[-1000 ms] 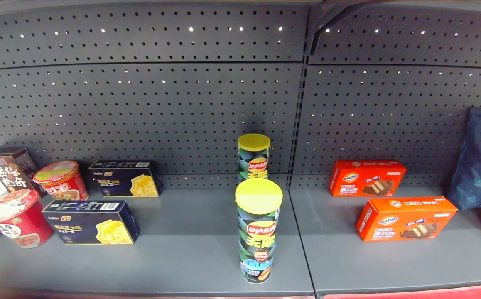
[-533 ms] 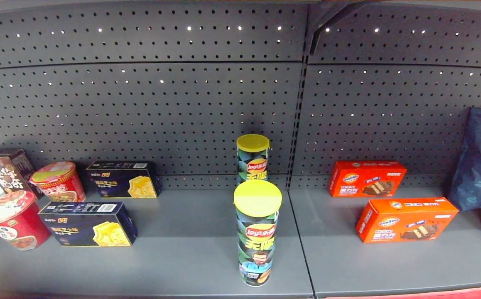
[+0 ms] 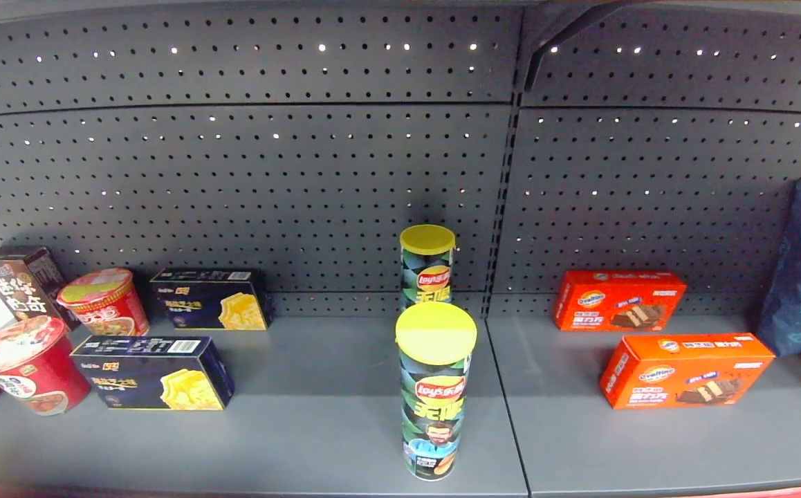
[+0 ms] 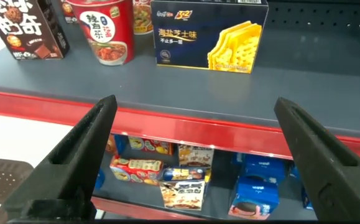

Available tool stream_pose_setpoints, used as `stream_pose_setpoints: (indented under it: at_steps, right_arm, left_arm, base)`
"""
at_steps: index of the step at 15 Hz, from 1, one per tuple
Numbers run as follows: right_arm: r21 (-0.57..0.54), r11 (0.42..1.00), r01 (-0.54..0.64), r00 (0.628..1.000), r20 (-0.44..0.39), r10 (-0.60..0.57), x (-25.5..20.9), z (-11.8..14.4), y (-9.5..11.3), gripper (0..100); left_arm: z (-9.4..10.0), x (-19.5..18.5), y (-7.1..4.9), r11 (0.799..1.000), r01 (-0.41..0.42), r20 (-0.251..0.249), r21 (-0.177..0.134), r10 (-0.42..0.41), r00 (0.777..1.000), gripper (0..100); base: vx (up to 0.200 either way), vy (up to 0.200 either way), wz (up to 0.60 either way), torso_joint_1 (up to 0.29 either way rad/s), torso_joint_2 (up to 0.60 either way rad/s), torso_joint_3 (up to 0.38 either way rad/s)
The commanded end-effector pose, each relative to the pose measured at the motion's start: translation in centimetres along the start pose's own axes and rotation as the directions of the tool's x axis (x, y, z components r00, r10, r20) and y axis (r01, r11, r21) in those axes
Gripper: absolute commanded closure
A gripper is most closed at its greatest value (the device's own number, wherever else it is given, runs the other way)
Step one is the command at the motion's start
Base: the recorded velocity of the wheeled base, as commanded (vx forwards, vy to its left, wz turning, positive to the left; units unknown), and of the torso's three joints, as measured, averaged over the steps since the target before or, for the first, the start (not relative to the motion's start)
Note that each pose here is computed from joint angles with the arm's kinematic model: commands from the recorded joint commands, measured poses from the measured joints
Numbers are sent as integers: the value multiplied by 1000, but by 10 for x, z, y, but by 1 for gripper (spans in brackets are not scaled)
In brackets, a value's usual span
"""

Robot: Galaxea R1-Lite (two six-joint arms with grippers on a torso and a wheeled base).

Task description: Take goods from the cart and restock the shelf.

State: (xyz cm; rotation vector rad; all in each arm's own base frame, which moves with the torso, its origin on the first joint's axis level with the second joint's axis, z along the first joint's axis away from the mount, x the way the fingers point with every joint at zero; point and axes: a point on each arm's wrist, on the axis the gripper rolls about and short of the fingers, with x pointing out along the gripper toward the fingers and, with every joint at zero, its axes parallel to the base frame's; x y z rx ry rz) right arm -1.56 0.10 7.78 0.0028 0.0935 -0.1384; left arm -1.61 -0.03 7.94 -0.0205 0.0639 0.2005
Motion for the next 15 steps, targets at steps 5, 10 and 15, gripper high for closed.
stream_pose_setpoints:
  at_steps: [5,10,15]
  right_arm:
    - [-1,1000,1,1000,-3,-1,0,0,0,0]
    - [-1,1000,1,1000,-2,-1,0,0,0,0]
    - [-1,1000,0,1000,-2,0,0,0,0,0]
  left_arm:
    - [0,0,0,1000,2,-2,1,-2,1000,0]
    - [0,0,0,1000,2,-3,1,-2,1000,0]
    - [0,0,0,1000,2,-2,1,-2,1000,0]
  base:
    - [0,0,0,0,0,0]
    - [0,0,0,0,0,0]
    - [0,0,0,0,0,0]
